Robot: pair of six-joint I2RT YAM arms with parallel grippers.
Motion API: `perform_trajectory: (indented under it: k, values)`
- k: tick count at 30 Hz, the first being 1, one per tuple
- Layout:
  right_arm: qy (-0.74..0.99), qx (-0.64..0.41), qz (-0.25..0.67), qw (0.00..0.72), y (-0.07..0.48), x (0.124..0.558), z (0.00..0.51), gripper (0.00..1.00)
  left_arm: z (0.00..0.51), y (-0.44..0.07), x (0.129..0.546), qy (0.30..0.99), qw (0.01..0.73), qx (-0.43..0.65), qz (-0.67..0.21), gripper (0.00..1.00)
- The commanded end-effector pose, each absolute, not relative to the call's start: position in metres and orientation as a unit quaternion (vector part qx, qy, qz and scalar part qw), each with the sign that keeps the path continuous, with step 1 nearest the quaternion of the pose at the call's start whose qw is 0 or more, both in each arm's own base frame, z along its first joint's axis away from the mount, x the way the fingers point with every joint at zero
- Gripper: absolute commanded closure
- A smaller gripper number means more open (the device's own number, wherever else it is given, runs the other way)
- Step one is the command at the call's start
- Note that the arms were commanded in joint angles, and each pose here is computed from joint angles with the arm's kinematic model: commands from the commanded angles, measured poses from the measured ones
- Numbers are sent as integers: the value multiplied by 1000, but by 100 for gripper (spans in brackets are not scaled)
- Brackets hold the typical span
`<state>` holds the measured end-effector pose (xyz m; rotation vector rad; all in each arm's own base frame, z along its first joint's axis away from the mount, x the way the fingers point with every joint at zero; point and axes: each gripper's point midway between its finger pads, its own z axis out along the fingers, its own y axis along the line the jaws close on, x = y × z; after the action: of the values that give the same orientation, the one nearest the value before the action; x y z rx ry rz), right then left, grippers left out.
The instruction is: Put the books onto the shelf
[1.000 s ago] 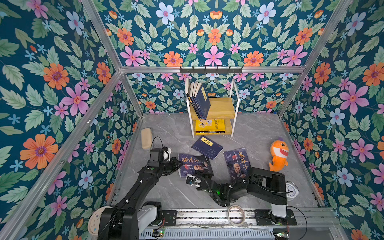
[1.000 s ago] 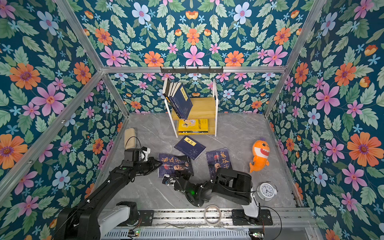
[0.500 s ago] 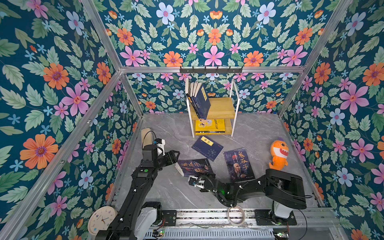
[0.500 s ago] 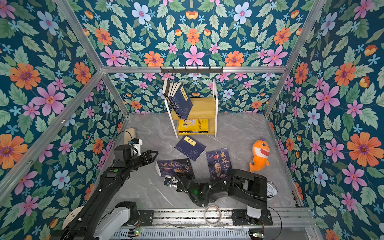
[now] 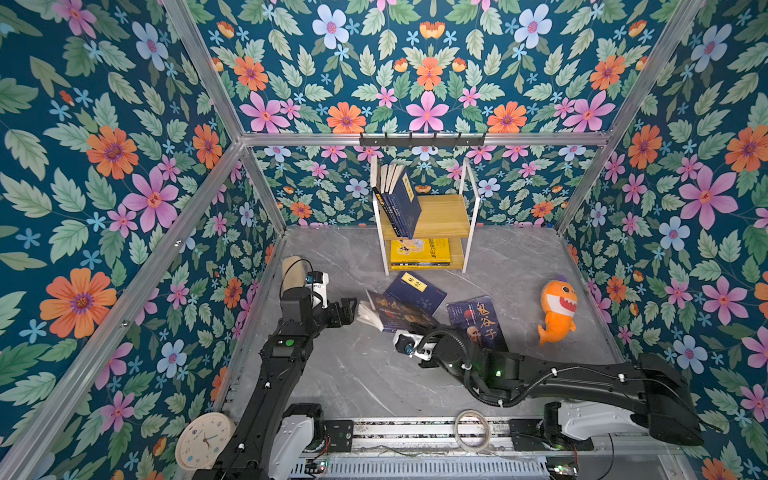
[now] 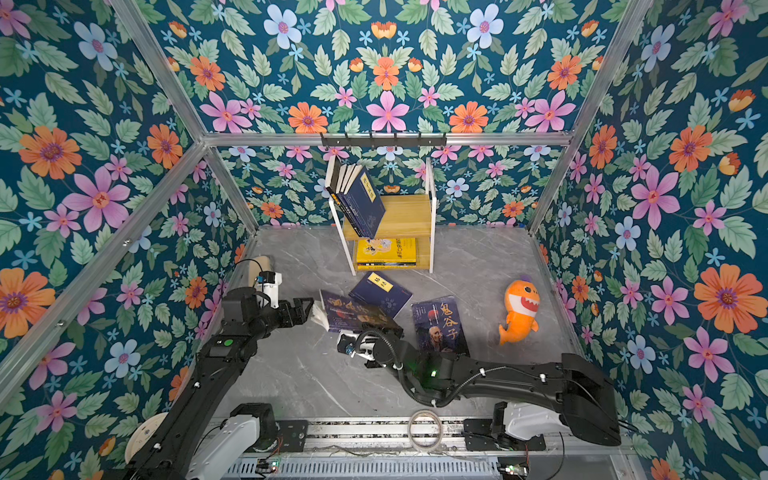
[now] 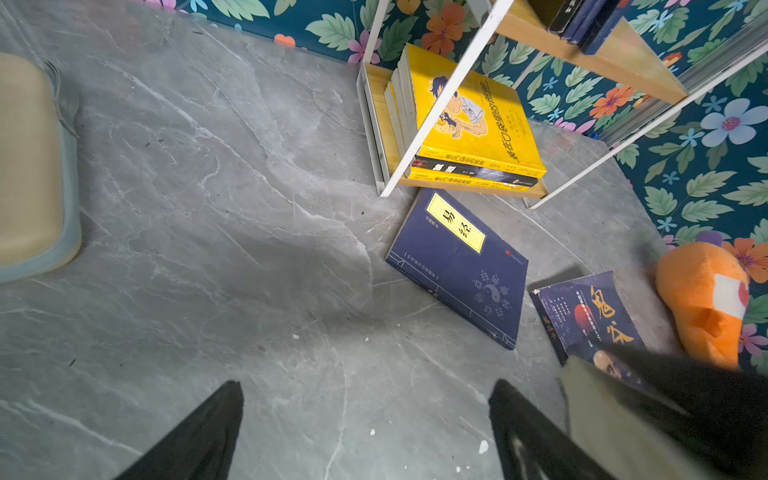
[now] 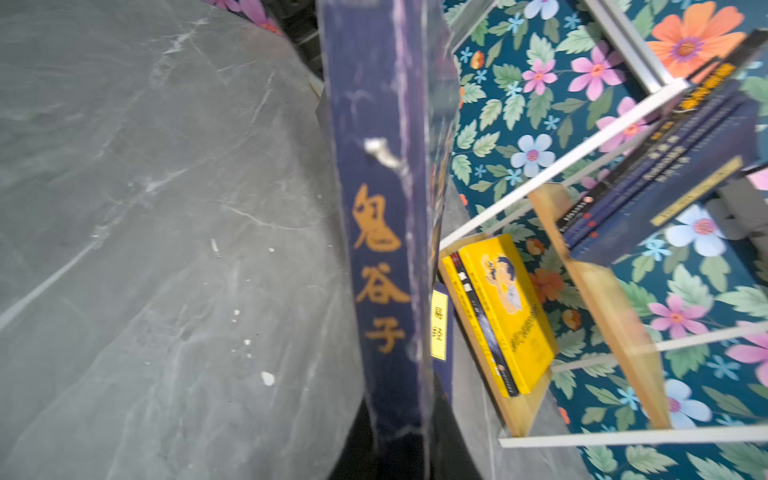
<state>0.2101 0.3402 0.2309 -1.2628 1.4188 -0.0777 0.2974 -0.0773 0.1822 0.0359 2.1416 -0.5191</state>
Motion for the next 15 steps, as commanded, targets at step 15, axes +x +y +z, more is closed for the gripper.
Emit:
perform_trajectory:
  k: [15]
  values:
    - [608, -522, -237, 549, 271, 302, 245, 100, 195, -85, 299, 853, 475, 50, -209, 0]
